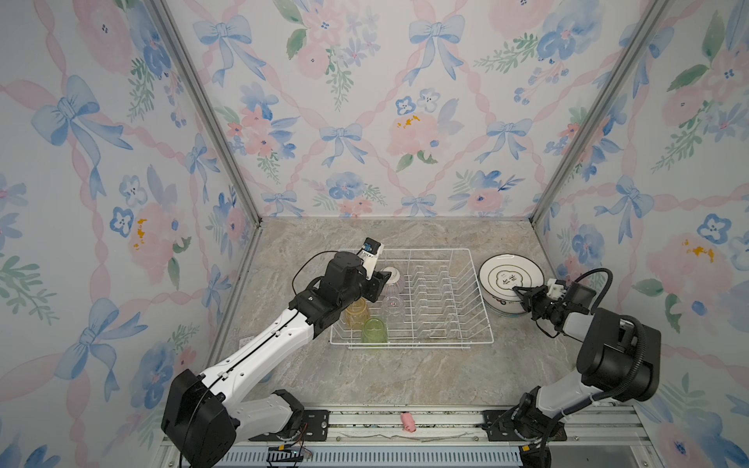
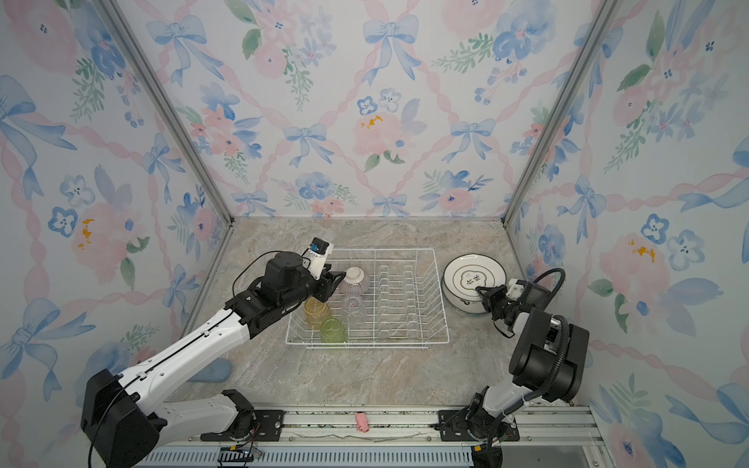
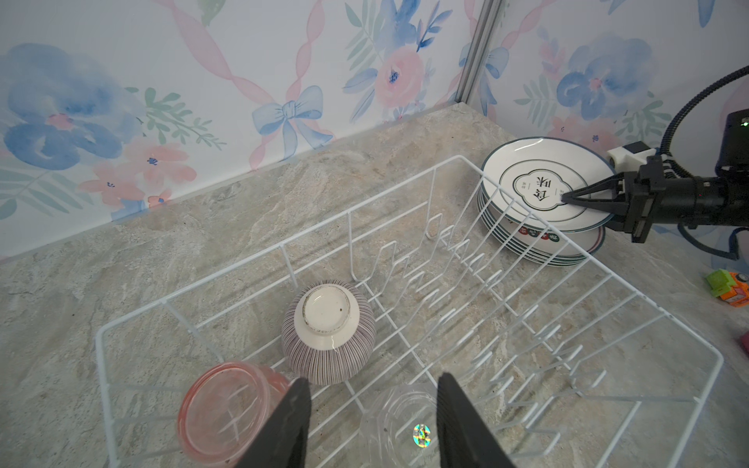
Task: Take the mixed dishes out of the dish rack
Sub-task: 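Lower the white plate onto the plate stack with the right gripper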
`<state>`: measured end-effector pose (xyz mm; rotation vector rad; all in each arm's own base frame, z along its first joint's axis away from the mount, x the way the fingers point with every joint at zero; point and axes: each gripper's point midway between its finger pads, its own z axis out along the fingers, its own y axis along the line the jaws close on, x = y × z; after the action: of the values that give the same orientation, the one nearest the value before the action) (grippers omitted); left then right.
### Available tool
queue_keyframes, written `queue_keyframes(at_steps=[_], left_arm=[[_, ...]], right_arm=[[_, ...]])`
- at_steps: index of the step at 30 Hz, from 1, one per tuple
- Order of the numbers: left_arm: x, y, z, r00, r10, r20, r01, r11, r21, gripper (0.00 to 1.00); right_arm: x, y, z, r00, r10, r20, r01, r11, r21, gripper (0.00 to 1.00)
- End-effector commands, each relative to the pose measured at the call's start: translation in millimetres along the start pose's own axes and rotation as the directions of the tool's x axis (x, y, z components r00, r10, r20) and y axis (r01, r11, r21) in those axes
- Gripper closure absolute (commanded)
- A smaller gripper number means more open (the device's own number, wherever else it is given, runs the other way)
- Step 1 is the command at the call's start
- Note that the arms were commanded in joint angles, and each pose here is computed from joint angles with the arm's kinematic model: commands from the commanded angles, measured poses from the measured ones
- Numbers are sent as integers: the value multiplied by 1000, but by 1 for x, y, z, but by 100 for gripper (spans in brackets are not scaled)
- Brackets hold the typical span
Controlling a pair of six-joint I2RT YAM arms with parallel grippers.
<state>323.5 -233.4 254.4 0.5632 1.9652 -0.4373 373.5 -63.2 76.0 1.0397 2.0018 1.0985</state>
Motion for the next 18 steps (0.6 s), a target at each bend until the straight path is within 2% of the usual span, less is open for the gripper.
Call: queue_keyframes(at_steps=[1,6,10,18], left_arm=[[4,1,0,1000,5,-7,-4,1000,8,53],[5,2,-3,1000,3,-4,-3,1000,8,53],[4,2,-5,1000,3,1,-3,1000,8,53],[6,3,-7,1000,1,2,-2,1000,9,53]], right_arm=[[6,5,2,999,-38,-33,37,999,-20,86],[10,0,1,998,-42,-41,42,999,4,85],[12,-3,-1,998,-46,-45,47,999,20,73],[16,-6,-3,997,-50,-56,52,998,44,62]])
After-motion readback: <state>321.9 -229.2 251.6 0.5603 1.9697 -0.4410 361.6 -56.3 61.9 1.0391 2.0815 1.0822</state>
